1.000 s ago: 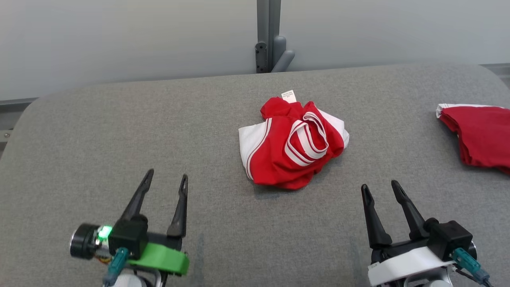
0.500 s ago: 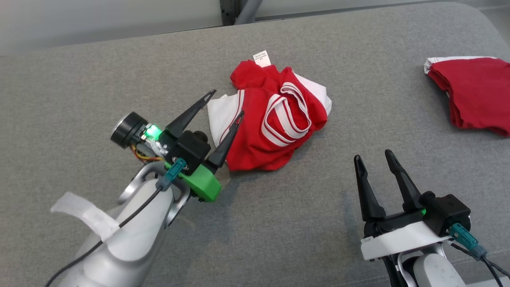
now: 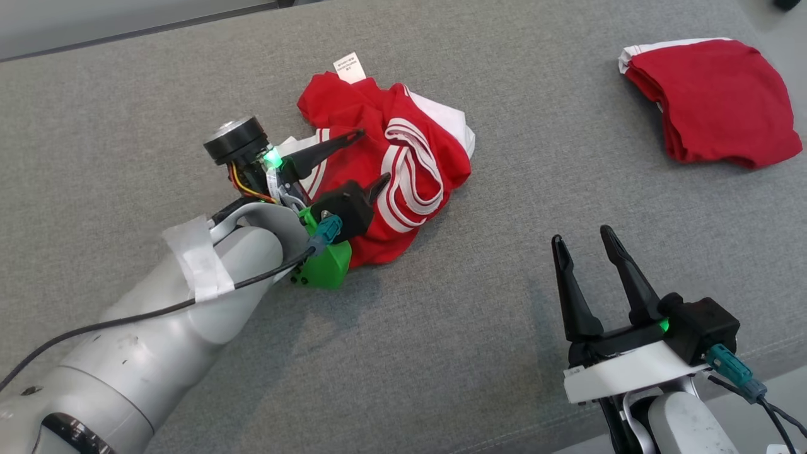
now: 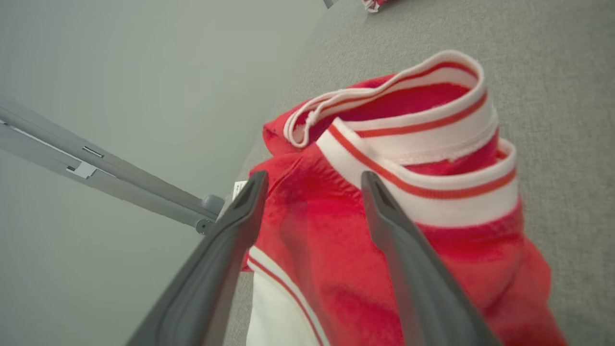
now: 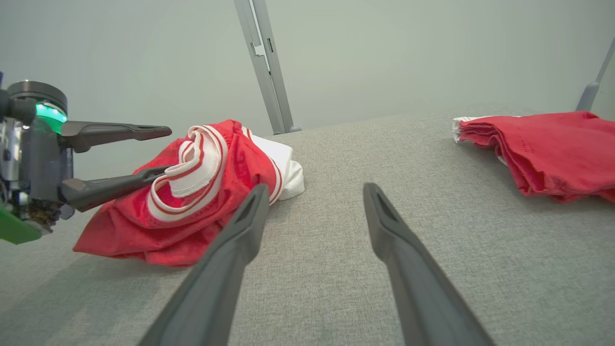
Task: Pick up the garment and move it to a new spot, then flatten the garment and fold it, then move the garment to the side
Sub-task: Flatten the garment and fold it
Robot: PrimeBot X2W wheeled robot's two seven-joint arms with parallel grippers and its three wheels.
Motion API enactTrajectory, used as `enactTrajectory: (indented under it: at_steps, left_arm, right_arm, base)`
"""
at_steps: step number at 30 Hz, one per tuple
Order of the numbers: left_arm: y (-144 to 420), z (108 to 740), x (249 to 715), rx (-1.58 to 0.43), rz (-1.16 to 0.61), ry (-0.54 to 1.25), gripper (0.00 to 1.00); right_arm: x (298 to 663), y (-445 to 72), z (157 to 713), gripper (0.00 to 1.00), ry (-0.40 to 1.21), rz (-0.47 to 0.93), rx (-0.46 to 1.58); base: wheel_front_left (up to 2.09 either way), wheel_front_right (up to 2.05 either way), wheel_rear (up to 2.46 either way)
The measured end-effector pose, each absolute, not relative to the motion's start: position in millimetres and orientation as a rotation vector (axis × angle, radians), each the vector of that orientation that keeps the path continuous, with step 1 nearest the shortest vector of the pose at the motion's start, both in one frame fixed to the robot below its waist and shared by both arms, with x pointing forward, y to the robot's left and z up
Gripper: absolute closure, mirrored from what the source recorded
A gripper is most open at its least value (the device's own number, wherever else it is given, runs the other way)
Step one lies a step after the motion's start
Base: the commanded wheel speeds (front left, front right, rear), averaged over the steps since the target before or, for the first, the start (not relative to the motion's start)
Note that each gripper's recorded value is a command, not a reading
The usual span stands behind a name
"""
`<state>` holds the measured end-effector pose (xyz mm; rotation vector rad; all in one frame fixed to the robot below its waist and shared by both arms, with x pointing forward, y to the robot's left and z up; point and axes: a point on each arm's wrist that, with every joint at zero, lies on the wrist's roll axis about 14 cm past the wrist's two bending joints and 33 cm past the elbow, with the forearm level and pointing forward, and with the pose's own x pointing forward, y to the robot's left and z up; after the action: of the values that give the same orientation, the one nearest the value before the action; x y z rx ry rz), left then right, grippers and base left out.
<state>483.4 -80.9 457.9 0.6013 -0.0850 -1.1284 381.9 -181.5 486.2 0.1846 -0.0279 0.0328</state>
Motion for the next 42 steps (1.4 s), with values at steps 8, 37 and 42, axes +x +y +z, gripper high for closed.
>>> enactTrajectory:
  at_steps: [8, 37, 42]
  left_arm:
    - [-98.3, 455.8, 488.4, 0.732, -1.203, -0.137, 0.00]
    - [-126.8, 608.9, 498.3, 0.286, -1.038, -0.264, 1.00]
    - [-138.4, 701.3, 505.6, 0.139, -1.000, -0.330, 1.00]
  right_arm:
    - [381.9, -189.3, 485.0, 0.00, -0.025, 0.008, 0.186]
    - [364.6, -193.5, 514.0, 0.00, -0.112, -0.005, 0.231]
    - [352.9, -199.8, 520.5, 0.00, -0.134, -0.029, 0.256]
  base:
    - [0.00, 0.00, 0.00]
    - [0.00, 0.00, 0.00]
    - [0.00, 0.00, 0.00]
